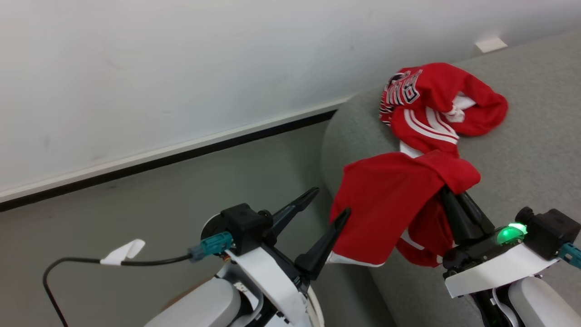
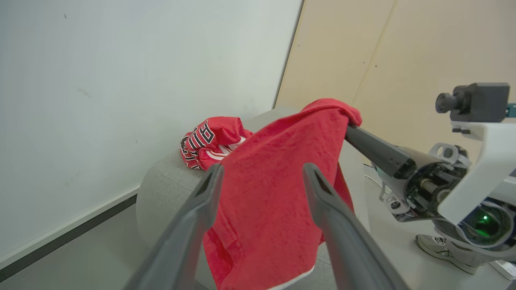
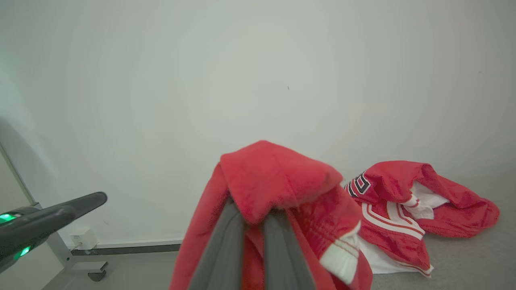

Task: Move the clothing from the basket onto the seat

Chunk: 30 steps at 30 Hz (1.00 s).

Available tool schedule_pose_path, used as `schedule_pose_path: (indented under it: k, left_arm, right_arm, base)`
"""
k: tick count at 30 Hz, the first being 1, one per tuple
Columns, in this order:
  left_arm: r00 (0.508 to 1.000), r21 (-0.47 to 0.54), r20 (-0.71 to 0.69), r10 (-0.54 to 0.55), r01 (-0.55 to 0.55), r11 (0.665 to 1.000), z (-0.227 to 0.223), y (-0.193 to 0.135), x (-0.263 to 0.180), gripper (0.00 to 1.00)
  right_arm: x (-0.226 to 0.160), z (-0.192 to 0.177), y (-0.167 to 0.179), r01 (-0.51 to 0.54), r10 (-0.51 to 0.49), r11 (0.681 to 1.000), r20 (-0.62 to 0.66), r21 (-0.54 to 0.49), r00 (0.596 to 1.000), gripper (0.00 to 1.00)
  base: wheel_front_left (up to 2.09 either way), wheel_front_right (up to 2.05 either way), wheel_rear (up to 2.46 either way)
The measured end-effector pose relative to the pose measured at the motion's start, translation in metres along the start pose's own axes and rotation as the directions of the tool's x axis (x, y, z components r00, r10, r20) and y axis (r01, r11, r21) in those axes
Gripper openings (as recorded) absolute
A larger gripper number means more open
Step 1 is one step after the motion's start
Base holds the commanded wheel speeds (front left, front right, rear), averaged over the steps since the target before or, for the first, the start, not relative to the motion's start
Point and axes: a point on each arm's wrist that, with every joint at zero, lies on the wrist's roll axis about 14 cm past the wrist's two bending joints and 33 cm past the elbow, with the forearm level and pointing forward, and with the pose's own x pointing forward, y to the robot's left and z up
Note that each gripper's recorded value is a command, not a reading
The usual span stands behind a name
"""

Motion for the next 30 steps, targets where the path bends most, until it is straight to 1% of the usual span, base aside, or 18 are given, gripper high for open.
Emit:
schedule_pose_path:
  k: [3, 7, 11, 17, 19, 22, 25, 30]
  left_arm:
    - [0.999, -0.018, -0.007, -0.039, 0.039, 0.999, -0.008, -0.007, 0.009, 1.00]
    - [0.996, -0.033, 0.008, -0.084, 0.084, 0.996, -0.011, -0.014, 0.020, 1.00]
    - [0.993, -0.045, 0.005, -0.114, 0.114, 0.992, -0.017, -0.018, 0.028, 1.00]
    - [0.992, -0.060, 0.006, -0.128, 0.128, 0.990, -0.023, -0.019, 0.033, 1.00]
    - [0.991, -0.062, 0.008, -0.130, 0.131, 0.989, -0.024, -0.017, 0.034, 1.00]
    - [0.991, -0.022, 0.002, -0.136, 0.136, 0.990, -0.027, -0.011, 0.033, 1.00]
    - [0.992, -0.020, -0.011, -0.126, 0.126, 0.992, -0.034, -0.001, 0.031, 1.00]
    - [0.993, -0.027, -0.030, -0.114, 0.113, 0.993, -0.044, 0.018, 0.028, 1.00]
  right_arm:
    - [-0.011, 0.009, -0.017, 0.067, -0.067, 0.998, 0.025, -0.007, 0.997, 0.00]
    - [-0.024, 0.014, -0.031, 0.125, -0.124, 0.992, 0.037, -0.026, 0.992, 0.00]
    - [-0.032, 0.018, -0.041, 0.161, -0.159, 0.986, 0.041, -0.048, 0.986, 0.00]
    - [-0.035, 0.021, -0.050, 0.189, -0.186, 0.979, 0.045, -0.074, 0.982, 0.00]
    - [-0.033, 0.023, -0.055, 0.197, -0.193, 0.976, 0.048, -0.093, 0.980, 0.00]
    - [-0.028, 0.027, -0.066, 0.219, -0.214, 0.969, 0.057, -0.112, 0.975, 0.00]
    - [-0.017, 0.034, -0.078, 0.237, -0.229, 0.961, 0.070, -0.142, 0.971, 0.00]
    - [0.004, 0.061, -0.109, 0.292, -0.273, 0.929, 0.114, -0.228, 0.955, 0.00]
  base:
    - [0.00, 0.00, 0.00]
    - [0.00, 0.00, 0.00]
    - [0.00, 0.00, 0.00]
    - [0.00, 0.00, 0.00]
    - [0.00, 0.00, 0.00]
    - [0.00, 0.00, 0.00]
    - [0.00, 0.00, 0.00]
    - [0.00, 0.00, 0.00]
